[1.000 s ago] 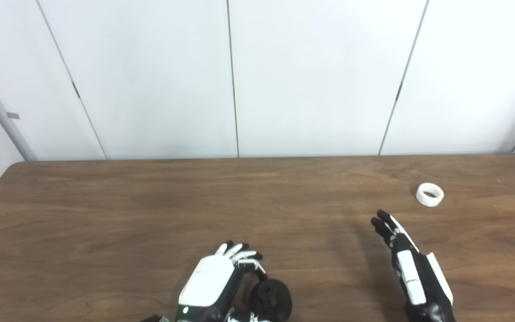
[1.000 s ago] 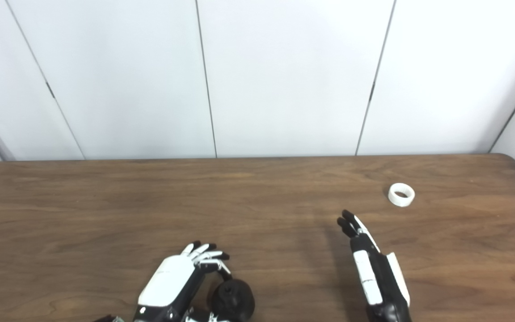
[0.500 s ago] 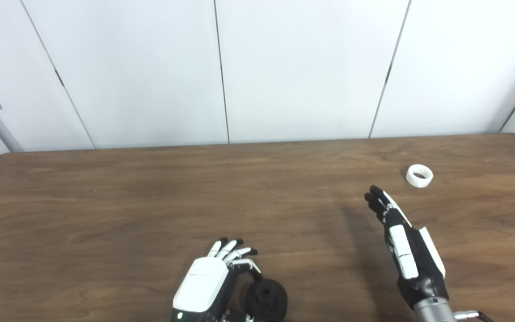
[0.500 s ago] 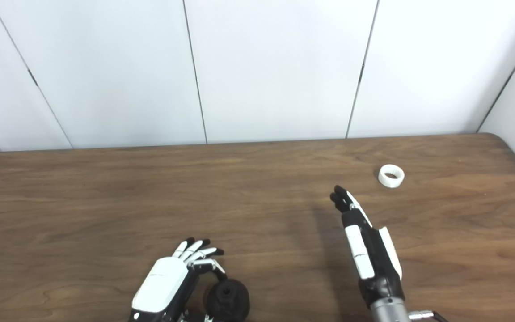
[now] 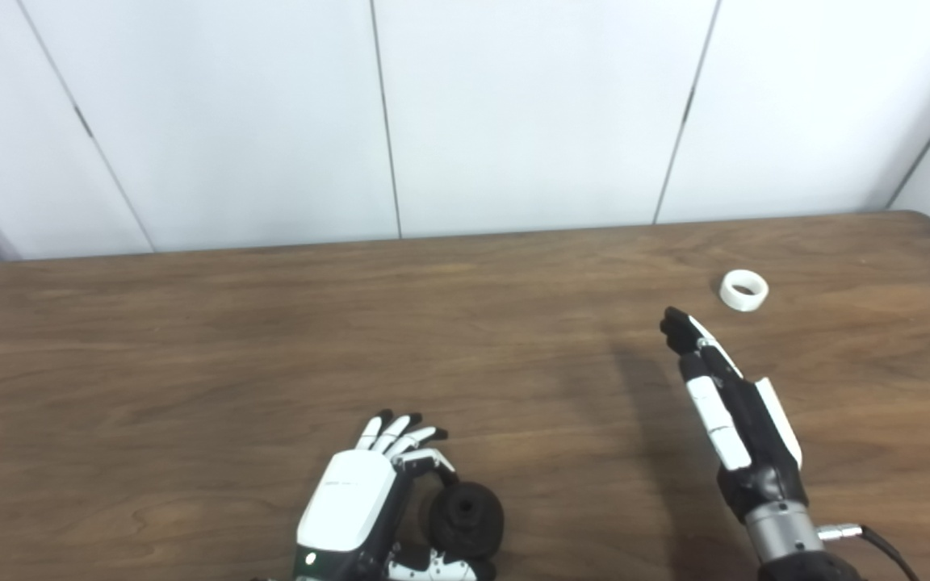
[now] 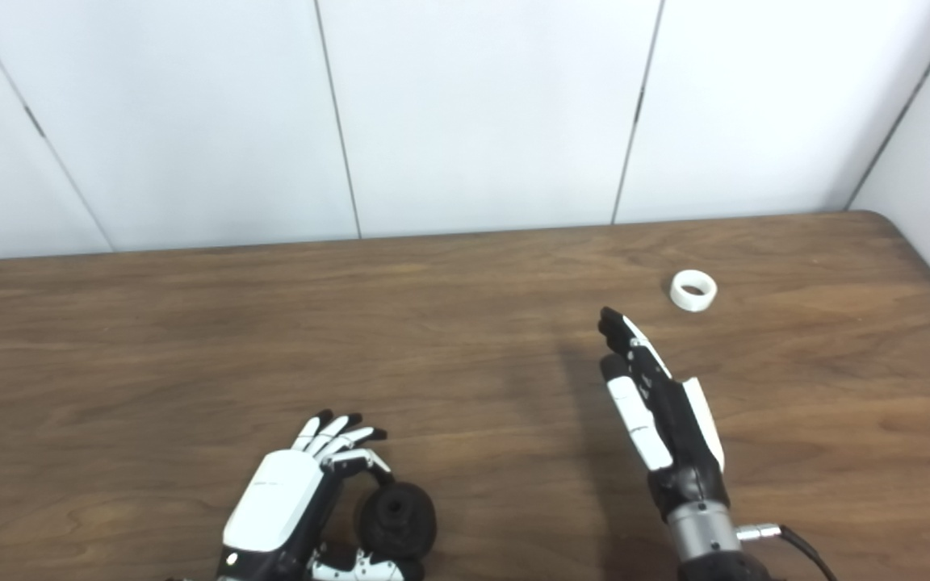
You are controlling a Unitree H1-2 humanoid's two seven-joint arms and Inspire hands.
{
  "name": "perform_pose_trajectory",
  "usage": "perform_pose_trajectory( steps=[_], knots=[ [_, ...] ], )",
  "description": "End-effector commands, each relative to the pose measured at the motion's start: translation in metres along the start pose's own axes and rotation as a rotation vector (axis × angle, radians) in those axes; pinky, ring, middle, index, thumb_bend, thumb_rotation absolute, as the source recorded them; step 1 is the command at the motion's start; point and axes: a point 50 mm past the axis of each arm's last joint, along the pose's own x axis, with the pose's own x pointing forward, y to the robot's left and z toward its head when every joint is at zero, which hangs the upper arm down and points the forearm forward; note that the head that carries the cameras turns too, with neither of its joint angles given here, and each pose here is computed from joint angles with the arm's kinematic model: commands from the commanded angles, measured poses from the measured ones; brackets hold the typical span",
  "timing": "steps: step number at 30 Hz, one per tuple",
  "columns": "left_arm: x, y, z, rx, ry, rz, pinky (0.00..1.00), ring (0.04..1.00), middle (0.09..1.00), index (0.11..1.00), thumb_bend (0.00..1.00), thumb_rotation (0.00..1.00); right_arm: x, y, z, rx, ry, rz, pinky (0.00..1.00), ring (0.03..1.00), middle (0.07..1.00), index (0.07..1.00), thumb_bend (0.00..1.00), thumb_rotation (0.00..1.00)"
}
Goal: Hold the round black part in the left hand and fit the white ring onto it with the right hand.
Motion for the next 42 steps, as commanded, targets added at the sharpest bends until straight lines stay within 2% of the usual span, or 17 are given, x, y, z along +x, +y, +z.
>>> perform_pose_trajectory(
  steps=[1, 3, 8, 10, 14, 16, 19, 20, 21, 22, 24, 27, 31, 33, 37, 42],
  knots=[
    [-0.003, 0.001, -0.006, 0.027, 0.015, -0.01, 1.0, 0.925, 0.832, 0.487, 0.52, 0.05, 0.012, -0.012, 0.021, -0.071, -0.087, -0.039, 0.92, 0.915, 0.9, 0.872, 0.53, 0.79],
    [-0.003, 0.001, -0.006, 0.031, 0.019, -0.015, 1.0, 0.927, 0.833, 0.487, 0.52, 0.05, 0.021, -0.022, 0.023, -0.118, -0.082, -0.067, 0.88, 0.896, 0.888, 0.849, 0.54, 0.72],
    [-0.002, 0.003, -0.006, 0.031, 0.019, -0.011, 1.0, 0.925, 0.831, 0.487, 0.52, 0.05, 0.041, -0.045, 0.028, -0.189, -0.067, -0.112, 0.81, 0.855, 0.869, 0.831, 0.54, 0.69],
    [-0.002, 0.003, -0.006, 0.032, 0.019, -0.008, 1.0, 0.92, 0.828, 0.486, 0.52, 0.05, 0.048, -0.054, 0.03, -0.197, -0.058, -0.126, 0.73, 0.806, 0.855, 0.828, 0.55, 0.68],
    [-0.002, 0.004, -0.007, 0.037, 0.022, -0.005, 1.0, 0.918, 0.826, 0.486, 0.52, 0.05, 0.063, -0.073, 0.034, -0.227, -0.063, -0.136, 0.67, 0.766, 0.842, 0.831, 0.54, 0.69],
    [-0.002, 0.005, -0.008, 0.04, 0.023, -0.007, 1.0, 0.922, 0.83, 0.486, 0.52, 0.05, 0.071, -0.081, 0.037, -0.258, -0.069, -0.144, 0.81, 0.865, 0.881, 0.827, 0.57, 0.71],
    [-0.003, 0.007, -0.01, 0.039, 0.025, -0.006, 1.0, 0.922, 0.829, 0.486, 0.52, 0.05, 0.082, -0.091, 0.041, -0.325, -0.075, -0.154, 0.87, 0.905, 0.898, 0.825, 0.58, 0.72],
    [-0.003, 0.008, -0.011, 0.04, 0.025, -0.004, 1.0, 0.922, 0.829, 0.486, 0.52, 0.05, 0.086, -0.095, 0.042, -0.358, -0.069, -0.162, 0.88, 0.913, 0.901, 0.826, 0.58, 0.72],
    [-0.004, 0.009, -0.012, 0.041, 0.024, -0.003, 1.0, 0.92, 0.827, 0.486, 0.52, 0.05, 0.089, -0.098, 0.043, -0.389, -0.064, -0.167, 0.73, 0.824, 0.829, 0.819, 0.59, 0.69],
    [-0.004, 0.009, -0.013, 0.042, 0.023, -0.003, 1.0, 0.919, 0.826, 0.486, 0.52, 0.05, 0.093, -0.101, 0.043, -0.428, -0.055, -0.168, 0.69, 0.81, 0.816, 0.816, 0.59, 0.67],
    [-0.005, 0.01, -0.015, 0.045, 0.021, -0.005, 1.0, 0.92, 0.825, 0.486, 0.52, 0.05, 0.101, -0.108, 0.044, -0.501, -0.026, -0.17, 0.81, 0.871, 0.865, 0.818, 0.61, 0.65],
    [-0.006, 0.011, -0.017, 0.046, 0.018, -0.006, 1.0, 0.924, 0.826, 0.486, 0.52, 0.05, 0.114, -0.118, 0.043, -0.57, 0.005, -0.178, 0.89, 0.906, 0.898, 0.8, 0.65, 0.57],
    [-0.006, 0.011, -0.017, 0.042, 0.021, -0.005, 1.0, 0.923, 0.826, 0.486, 0.52, 0.05, 0.131, -0.131, 0.042, -0.647, 0.044, -0.174, 0.9, 0.934, 0.922, 0.771, 0.73, 0.52],
    [-0.007, 0.011, -0.018, 0.04, 0.023, -0.006, 1.0, 0.923, 0.825, 0.486, 0.52, 0.05, 0.14, -0.135, 0.042, -0.706, 0.048, -0.164, 0.94, 0.975, 0.942, 0.765, 0.76, 0.49],
    [-0.008, 0.013, -0.018, 0.043, 0.025, -0.011, 1.0, 0.926, 0.823, 0.486, 0.52, 0.05, 0.153, -0.14, 0.043, -0.787, 0.058, -0.137, 0.99, 0.998, 0.972, 0.757, 0.8, 0.43],
    [-0.008, 0.014, -0.019, 0.041, 0.023, -0.011, 1.0, 0.929, 0.822, 0.486, 0.52, 0.05, 0.172, -0.14, 0.047, -0.86, 0.115, -0.121, 1.0, 1.0, 0.999, 0.742, 0.87, 0.36]
  ],
)
